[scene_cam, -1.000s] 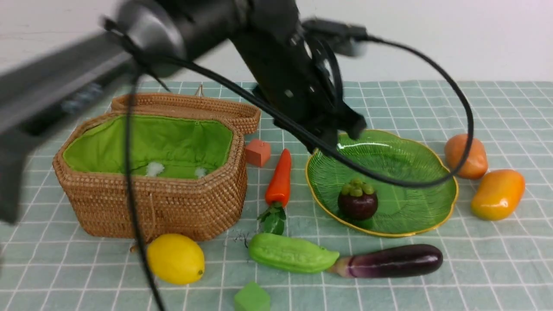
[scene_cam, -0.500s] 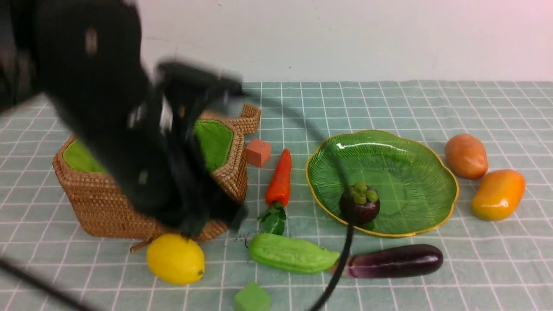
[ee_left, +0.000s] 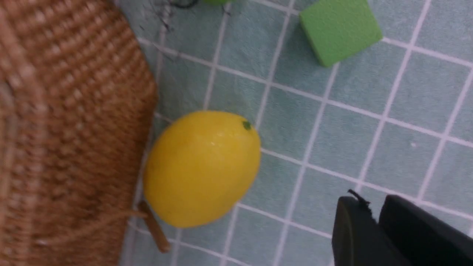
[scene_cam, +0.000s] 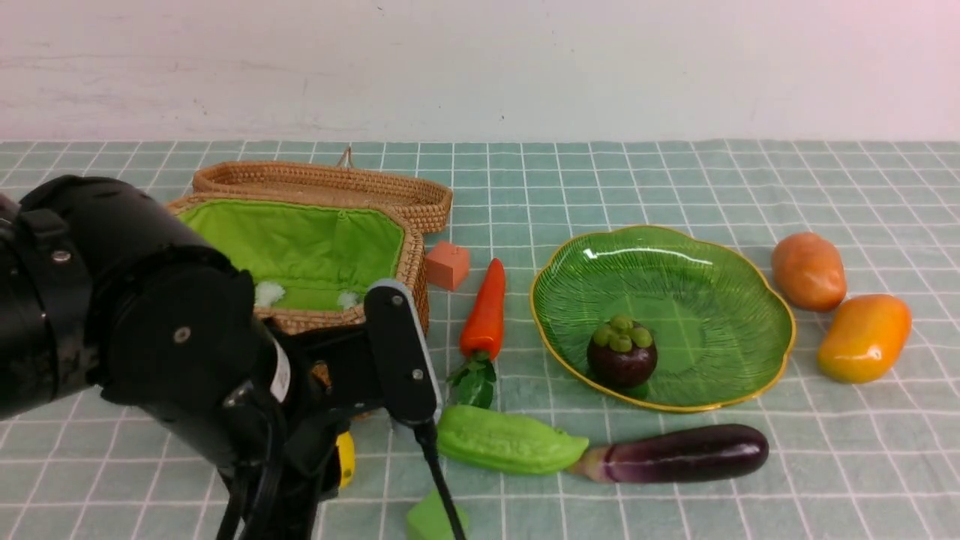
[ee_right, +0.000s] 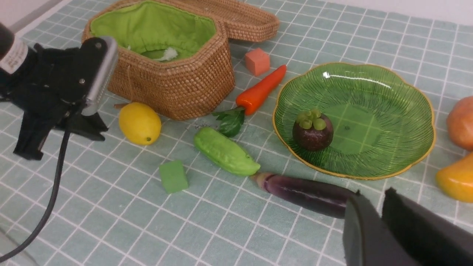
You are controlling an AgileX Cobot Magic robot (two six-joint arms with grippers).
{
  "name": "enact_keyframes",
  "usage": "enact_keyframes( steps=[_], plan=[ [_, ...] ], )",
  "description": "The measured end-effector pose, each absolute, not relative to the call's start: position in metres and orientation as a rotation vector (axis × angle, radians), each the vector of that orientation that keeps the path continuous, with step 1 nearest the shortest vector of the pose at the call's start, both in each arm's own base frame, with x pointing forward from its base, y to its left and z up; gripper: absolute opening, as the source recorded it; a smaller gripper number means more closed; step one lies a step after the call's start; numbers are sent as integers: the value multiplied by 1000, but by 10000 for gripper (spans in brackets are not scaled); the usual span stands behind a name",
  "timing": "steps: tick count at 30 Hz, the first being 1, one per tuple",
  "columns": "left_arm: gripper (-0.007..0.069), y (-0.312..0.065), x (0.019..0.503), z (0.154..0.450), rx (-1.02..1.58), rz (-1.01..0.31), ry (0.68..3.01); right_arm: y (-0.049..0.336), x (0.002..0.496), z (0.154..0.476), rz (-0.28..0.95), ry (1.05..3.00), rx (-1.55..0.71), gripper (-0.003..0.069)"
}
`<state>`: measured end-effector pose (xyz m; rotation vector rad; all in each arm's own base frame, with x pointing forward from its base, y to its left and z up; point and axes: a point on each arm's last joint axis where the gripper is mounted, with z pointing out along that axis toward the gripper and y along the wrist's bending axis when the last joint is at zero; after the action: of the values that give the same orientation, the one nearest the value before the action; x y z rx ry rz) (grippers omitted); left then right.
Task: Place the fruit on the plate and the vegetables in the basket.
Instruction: Grab a lemon with your left arm and place it on the plate on the right
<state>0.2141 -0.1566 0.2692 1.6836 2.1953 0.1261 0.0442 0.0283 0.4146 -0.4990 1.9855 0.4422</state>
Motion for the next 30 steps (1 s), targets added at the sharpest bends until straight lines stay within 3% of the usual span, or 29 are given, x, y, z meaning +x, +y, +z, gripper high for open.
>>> enact_keyframes(
  steps=[2,6,8,11,16,22,30],
  plan=[
    [203,-156,218,267,1736,183,2147,30,43,415,450,1981,-525,87],
    [493,-154,226,256,1834,311,2090,33,41,414,469,1971,-592,87],
    [588,-153,229,251,1868,357,2060,34,42,410,462,1978,-611,87],
    [656,-155,235,246,1897,411,1990,36,44,402,456,2002,-632,87],
    [654,-159,245,235,1950,477,1924,38,44,398,467,2021,-640,87],
    [591,-161,252,217,2018,522,1933,39,43,398,489,2022,-641,92],
    [584,-154,240,243,1743,433,2084,40,43,398,505,2025,-642,98]
  ],
)
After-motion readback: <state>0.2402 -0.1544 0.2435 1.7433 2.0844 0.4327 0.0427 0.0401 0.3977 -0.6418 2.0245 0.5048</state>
